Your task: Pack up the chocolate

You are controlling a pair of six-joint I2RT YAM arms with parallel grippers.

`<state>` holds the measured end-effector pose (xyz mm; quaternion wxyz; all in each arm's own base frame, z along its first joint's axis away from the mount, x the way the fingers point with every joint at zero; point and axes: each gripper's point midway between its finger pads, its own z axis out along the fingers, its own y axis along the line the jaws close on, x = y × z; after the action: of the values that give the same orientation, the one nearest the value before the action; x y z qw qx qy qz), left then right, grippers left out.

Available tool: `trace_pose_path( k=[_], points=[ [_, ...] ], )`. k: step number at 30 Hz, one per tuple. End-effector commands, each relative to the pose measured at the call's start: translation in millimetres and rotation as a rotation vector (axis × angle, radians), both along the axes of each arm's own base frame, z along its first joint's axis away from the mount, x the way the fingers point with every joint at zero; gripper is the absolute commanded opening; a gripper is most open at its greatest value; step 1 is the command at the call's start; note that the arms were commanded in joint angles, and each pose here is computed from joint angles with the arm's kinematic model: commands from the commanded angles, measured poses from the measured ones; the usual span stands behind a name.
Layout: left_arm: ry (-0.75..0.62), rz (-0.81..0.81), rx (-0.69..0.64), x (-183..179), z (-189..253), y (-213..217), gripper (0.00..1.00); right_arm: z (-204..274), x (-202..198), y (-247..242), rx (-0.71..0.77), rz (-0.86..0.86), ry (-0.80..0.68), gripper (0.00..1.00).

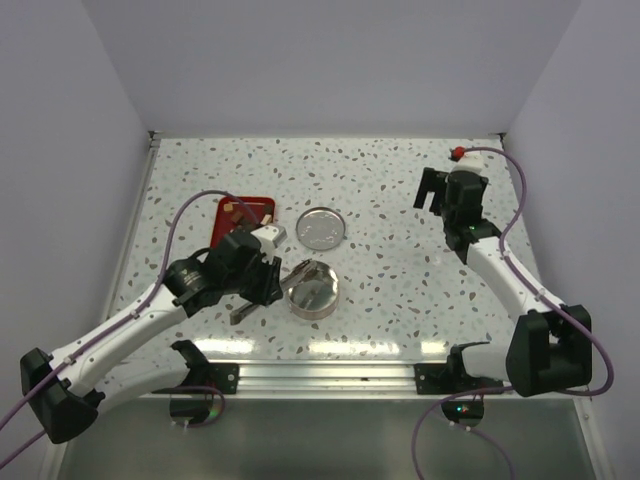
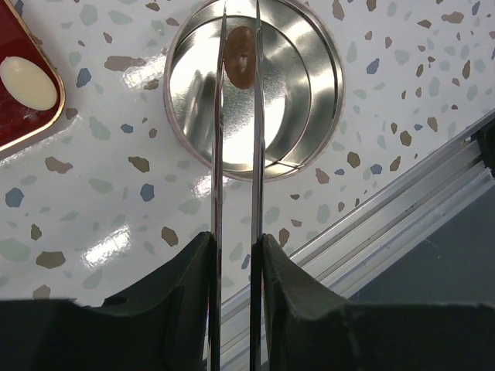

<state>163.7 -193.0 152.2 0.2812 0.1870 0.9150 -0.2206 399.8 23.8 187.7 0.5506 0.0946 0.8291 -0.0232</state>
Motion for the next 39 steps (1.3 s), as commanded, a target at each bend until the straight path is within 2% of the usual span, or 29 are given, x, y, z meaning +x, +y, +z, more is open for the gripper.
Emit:
trace_pose_path(
  k=[1,5,7,14,20,27,32,36,39],
  points=[
    [-0.003,0.045,-0.002,-4,7,2,0.31,20,11,0,0.021,-0.015,-0.049,0.99],
    [-0.013,0.052,0.009,-2,8,3,0.46,18,12,1,0.027,-0.015,-0.045,0.99],
    [-0.024,0.069,0.022,2,8,5,0.49,18,13,1,0.028,-0.013,-0.044,0.99],
    [-0.057,0.092,0.021,10,15,4,0.48,22,10,-1,0.010,-0.017,-0.048,0.99],
    [-0.180,0.176,-0.010,40,52,0,0.45,22,10,-1,0.013,-0.016,-0.048,0.99],
    [-0.229,0.196,-0.003,63,60,-10,0.45,29,9,-3,0.000,-0.018,-0.064,0.99],
    [-0.223,0.369,0.093,83,45,36,0.45,26,7,-3,0.002,-0.016,-0.059,0.99],
    [-0.260,0.496,0.049,97,49,67,0.45,23,7,0,0.014,-0.002,-0.051,0.99],
    [-0.247,0.571,0.092,104,41,85,0.45,28,11,4,0.019,0.013,-0.061,0.99]
  ],
)
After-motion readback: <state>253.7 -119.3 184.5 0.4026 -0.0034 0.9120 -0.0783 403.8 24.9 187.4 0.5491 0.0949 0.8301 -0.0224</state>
